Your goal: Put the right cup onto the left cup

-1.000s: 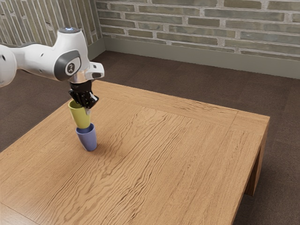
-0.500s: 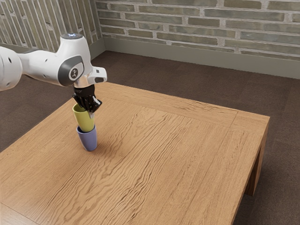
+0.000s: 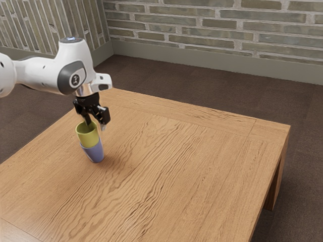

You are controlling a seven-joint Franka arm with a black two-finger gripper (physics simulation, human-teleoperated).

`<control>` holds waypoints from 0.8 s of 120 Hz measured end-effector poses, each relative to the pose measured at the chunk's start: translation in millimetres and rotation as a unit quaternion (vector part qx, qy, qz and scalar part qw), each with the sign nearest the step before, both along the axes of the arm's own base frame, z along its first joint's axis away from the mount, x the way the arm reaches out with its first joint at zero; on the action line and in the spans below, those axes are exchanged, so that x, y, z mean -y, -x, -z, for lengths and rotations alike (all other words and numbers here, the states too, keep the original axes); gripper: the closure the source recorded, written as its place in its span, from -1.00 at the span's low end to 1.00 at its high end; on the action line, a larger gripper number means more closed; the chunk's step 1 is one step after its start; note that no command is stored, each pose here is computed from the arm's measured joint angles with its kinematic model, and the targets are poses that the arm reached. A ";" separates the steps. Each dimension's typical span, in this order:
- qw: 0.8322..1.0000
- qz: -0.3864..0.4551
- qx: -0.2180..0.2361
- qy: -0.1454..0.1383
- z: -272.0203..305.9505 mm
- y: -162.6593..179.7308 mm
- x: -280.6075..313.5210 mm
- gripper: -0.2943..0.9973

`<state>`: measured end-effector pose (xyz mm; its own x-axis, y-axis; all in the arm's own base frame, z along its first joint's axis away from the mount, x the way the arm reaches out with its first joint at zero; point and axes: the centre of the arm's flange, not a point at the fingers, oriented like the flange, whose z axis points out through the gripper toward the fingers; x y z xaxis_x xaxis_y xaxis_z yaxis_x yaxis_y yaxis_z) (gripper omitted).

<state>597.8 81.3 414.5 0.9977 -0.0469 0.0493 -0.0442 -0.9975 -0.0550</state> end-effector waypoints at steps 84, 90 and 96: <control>0.998 -0.011 0.065 -0.009 -151.4 7.2 41.9 -0.53; 0.998 -0.013 0.062 -0.010 -160.7 7.4 45.9 -0.54; 0.998 -0.015 0.057 -0.010 -165.4 8.5 48.7 -0.54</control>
